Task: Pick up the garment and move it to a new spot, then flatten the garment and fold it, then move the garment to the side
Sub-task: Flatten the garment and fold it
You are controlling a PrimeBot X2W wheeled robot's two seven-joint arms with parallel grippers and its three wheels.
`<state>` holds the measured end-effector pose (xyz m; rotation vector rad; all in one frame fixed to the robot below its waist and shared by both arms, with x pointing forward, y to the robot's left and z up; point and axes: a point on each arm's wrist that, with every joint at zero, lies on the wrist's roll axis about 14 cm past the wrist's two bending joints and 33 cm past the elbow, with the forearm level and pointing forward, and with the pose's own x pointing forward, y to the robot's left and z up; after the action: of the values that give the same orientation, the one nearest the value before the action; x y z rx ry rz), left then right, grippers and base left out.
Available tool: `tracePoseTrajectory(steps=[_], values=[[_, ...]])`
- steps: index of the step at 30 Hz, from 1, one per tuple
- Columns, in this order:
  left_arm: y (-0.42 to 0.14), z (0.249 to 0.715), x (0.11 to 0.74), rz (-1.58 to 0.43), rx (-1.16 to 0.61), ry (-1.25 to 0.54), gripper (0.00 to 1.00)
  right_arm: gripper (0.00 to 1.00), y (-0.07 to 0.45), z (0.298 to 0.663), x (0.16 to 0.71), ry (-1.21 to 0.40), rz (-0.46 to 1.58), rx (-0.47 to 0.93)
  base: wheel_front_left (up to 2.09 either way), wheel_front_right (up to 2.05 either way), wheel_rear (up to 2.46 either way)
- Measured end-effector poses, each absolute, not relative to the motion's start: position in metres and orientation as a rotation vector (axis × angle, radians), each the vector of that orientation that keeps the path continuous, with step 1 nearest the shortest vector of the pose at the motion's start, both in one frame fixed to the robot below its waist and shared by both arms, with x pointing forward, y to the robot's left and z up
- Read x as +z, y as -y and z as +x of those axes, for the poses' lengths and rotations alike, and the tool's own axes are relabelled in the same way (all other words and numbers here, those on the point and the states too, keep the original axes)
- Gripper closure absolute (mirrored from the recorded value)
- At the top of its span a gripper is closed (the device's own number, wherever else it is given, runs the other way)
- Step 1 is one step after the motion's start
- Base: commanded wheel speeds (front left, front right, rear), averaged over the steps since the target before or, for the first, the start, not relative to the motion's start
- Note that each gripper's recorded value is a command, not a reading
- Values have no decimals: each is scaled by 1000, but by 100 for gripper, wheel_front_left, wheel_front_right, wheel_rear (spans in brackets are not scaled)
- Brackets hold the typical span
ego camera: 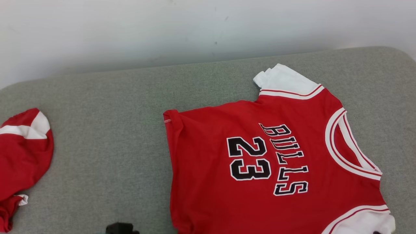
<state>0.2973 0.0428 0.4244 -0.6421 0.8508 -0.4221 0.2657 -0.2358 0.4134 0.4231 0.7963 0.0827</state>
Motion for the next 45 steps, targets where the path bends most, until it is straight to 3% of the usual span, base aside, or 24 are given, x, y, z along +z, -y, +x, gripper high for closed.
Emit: tracePoseTrajectory(steps=[15,27,28,29,30,38,42,45], values=[[-39,376,458,-747,-438,-1063,100,100,220,366,439,-901,356,222,0,0,0],[-41,410,441,-758,-376,-1101,100,99,226,421,435,-856,283,184,0,0,0],[-43,412,440,-761,-364,-1091,100,80,224,423,435,-847,283,189,0,0,0],[-45,414,440,-760,-352,-1079,100,39,221,423,435,-845,285,199,0,0,0],[-46,414,440,-762,-345,-1070,2,0,217,423,436,-842,288,210,0,0,0],[-67,407,452,-743,-296,-909,0,0,229,414,466,-680,263,199,0,0,0],[-86,398,461,-485,-329,-750,0,0,250,385,462,-697,144,160,0,0,0],[-78,389,461,-425,-350,-683,0,0,270,365,452,-731,60,120,0,0,0]])
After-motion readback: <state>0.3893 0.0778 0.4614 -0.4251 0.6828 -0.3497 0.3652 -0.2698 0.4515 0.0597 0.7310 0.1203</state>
